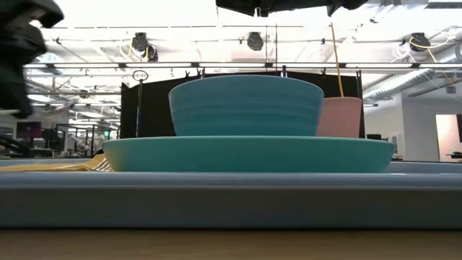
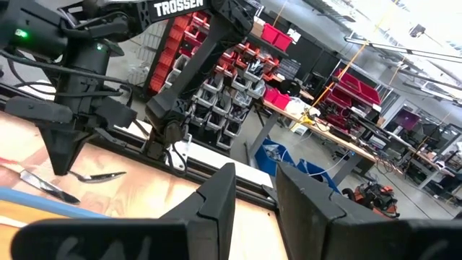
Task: Set up tray
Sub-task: Put the orange spoon on top of the yellow napkin in the blue serving tray
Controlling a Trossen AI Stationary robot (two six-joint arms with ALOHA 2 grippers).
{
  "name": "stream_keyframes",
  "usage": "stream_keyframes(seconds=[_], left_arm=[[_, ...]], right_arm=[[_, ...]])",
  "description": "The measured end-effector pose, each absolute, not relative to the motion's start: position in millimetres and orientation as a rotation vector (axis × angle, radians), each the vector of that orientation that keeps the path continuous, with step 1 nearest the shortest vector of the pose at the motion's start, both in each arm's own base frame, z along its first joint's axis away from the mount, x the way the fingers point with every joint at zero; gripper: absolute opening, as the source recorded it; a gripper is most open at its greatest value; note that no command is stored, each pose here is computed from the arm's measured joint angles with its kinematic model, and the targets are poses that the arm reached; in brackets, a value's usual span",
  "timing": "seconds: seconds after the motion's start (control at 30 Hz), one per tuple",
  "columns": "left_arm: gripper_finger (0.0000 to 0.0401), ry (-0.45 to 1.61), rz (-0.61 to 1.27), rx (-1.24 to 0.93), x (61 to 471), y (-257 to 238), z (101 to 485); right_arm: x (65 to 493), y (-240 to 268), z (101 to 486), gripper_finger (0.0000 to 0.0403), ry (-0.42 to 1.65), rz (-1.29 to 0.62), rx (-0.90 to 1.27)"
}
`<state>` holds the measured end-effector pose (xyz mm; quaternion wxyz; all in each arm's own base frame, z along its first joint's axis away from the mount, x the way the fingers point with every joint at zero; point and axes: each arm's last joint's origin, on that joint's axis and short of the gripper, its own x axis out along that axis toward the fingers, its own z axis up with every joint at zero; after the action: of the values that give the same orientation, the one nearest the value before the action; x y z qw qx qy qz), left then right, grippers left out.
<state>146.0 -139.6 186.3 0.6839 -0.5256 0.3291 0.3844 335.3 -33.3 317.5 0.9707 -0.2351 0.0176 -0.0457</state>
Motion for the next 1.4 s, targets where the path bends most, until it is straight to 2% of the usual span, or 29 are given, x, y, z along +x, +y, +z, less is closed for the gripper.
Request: stream_keyframes(seconds=[0.23, 0.63, 0.9, 1.13, 1.4], left_arm=[[0.0008, 0.679, 0.775, -1.229, 177, -128, 192], [0.0008, 0.691, 0.8, -1.268, 204, -97, 192], [0.0008, 0.782, 0.801, -1.275, 221, -97, 173], [0.0008, 0.779, 0.752, -1.284, 238, -94, 164], [0.0008, 0.829, 0.782, -1.273, 242, -92, 152]], right_arm=[[335, -33, 318, 0.0091, 0.035, -0.092, -0.483], [335, -33, 317, 0.0091, 0.042, -0.091, -0.477], [335, -33, 317, 0.0091, 0.043, -0.091, -0.475], [335, -33, 317, 0.0091, 0.043, -0.091, -0.475], [335, -33, 316, 0.0091, 0.048, -0.089, -0.475]])
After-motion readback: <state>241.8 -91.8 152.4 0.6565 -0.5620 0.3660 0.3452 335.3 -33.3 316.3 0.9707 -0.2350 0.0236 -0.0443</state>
